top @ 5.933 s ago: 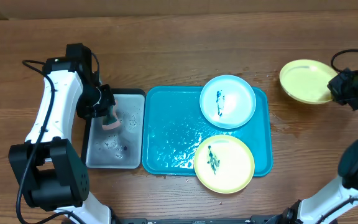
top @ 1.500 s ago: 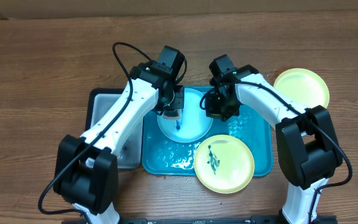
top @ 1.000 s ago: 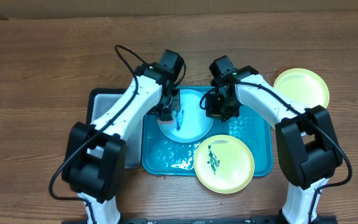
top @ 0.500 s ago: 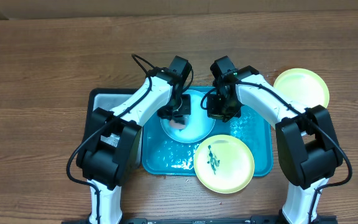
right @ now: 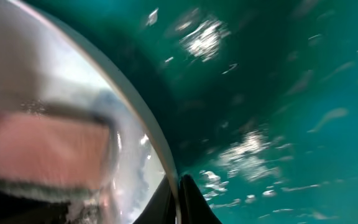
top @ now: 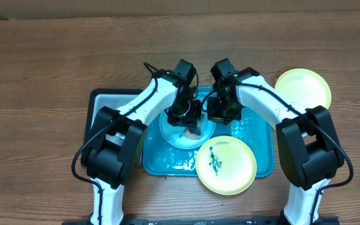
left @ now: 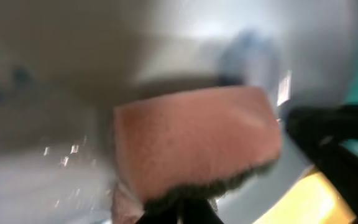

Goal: Clean dirty plates on tray and stack at the side
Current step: 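Scrub the white plate with the sponge held in the left gripper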

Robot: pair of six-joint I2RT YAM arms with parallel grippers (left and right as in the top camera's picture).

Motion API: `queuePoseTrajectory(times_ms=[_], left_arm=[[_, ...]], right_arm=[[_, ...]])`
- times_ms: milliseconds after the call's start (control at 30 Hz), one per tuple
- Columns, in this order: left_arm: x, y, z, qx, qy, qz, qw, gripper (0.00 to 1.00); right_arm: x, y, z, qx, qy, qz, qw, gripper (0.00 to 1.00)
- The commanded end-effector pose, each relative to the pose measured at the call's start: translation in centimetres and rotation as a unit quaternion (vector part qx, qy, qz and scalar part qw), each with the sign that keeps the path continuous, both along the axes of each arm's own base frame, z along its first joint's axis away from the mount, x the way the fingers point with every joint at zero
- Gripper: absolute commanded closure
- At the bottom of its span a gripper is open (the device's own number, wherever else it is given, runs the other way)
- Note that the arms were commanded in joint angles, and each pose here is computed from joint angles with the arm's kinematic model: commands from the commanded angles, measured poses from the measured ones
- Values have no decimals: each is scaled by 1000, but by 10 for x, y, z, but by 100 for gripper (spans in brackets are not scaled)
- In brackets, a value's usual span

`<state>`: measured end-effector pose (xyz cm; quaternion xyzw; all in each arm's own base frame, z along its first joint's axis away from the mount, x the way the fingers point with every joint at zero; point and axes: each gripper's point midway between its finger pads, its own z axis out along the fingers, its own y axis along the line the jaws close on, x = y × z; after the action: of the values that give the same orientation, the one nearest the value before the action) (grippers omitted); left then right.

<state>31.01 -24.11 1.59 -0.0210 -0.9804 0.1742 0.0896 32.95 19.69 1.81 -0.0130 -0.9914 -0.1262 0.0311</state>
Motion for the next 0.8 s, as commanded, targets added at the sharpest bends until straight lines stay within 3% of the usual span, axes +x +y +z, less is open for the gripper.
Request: queuePoseTrajectory(times_ms=[0,200,467,633,733,767], left_arm=[[-12,47,-26,143,0,-30,989,96],[4,97,-24,277,-42,4,960,96],[17,137,-17,356,-64,83,929,96],[19,132,-21,325,-51,103,939,96],[17,111,-26,262,-25,115,958,96],[17,92,-28,209,-14,109,972,96]], right_arm=[[8,5,8,16,-14,-5,1000,96],[8,5,8,16,-13,-5,1000,96],[8,5,8,15,-13,-5,1000,96],[8,5,8,15,-14,-5,1000,96],[8,5,8,15,-14,-5,1000,96],[8,5,8,15,-14,-5,1000,96]])
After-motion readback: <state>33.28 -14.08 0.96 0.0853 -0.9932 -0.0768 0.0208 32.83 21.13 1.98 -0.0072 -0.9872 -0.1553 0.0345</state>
